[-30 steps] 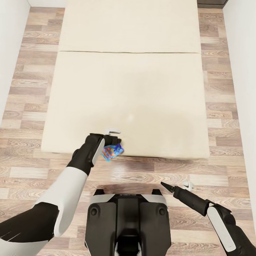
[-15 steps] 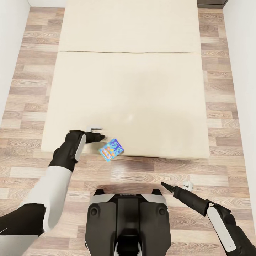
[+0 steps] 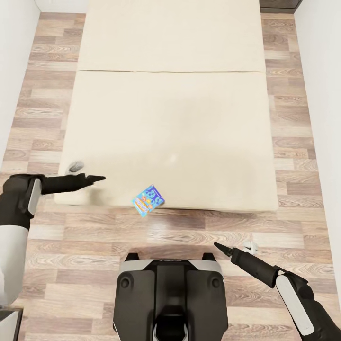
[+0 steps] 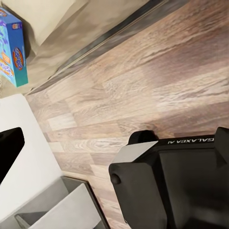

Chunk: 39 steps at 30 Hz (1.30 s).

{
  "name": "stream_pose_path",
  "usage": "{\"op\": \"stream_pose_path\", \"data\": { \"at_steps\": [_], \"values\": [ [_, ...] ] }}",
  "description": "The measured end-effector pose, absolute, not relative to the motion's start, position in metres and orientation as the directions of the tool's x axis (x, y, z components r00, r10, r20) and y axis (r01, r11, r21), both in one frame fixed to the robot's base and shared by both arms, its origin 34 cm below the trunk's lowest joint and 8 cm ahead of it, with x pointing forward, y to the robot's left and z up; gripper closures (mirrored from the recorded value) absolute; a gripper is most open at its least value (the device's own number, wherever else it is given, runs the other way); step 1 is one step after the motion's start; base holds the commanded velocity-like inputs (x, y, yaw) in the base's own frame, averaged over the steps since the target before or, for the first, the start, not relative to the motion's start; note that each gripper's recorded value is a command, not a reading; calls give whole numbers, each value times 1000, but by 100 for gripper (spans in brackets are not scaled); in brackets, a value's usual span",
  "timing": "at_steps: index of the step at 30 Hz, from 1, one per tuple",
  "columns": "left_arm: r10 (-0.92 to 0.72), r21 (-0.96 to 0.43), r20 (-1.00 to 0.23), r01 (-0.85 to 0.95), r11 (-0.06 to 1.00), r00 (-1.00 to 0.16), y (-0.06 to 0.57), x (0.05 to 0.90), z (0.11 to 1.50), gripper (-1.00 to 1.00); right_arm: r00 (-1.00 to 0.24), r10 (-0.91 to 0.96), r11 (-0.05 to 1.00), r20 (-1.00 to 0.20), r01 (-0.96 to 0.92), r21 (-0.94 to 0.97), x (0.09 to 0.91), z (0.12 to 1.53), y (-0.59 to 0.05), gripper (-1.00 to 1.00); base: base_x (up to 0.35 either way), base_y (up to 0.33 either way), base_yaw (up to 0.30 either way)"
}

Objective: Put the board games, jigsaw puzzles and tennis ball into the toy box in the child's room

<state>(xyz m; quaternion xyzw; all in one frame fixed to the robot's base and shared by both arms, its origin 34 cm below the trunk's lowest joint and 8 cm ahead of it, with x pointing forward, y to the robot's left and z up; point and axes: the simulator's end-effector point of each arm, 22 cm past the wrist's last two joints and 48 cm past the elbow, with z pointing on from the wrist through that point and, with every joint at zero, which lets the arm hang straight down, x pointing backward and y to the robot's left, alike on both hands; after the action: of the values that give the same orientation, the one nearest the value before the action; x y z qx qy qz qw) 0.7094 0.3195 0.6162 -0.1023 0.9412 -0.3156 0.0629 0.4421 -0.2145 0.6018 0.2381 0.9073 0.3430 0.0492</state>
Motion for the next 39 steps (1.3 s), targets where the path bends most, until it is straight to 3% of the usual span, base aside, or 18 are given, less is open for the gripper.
{"op": "stream_pose_path", "data": {
  "at_steps": [7,12,25,39],
  "values": [
    [-314,-772,-31,-177,610,-949,376,678,684,-100,-882,466,650,65,391,651,446,606,-214,-100,0,0,-76],
    [-372,-809,15,-230,541,-928,398,636,701,-100,-883,466,649,58,386,656,449,608,-213,-100,0,0,-78],
    [-447,-783,91,-341,520,-890,428,548,688,-100,-881,470,643,42,375,668,458,615,-209,-100,-10,18,-45],
    [-491,-790,51,-336,513,-870,439,551,696,-100,-889,458,655,27,358,665,461,619,-205,-100,-6,100,180]
  ]
}}
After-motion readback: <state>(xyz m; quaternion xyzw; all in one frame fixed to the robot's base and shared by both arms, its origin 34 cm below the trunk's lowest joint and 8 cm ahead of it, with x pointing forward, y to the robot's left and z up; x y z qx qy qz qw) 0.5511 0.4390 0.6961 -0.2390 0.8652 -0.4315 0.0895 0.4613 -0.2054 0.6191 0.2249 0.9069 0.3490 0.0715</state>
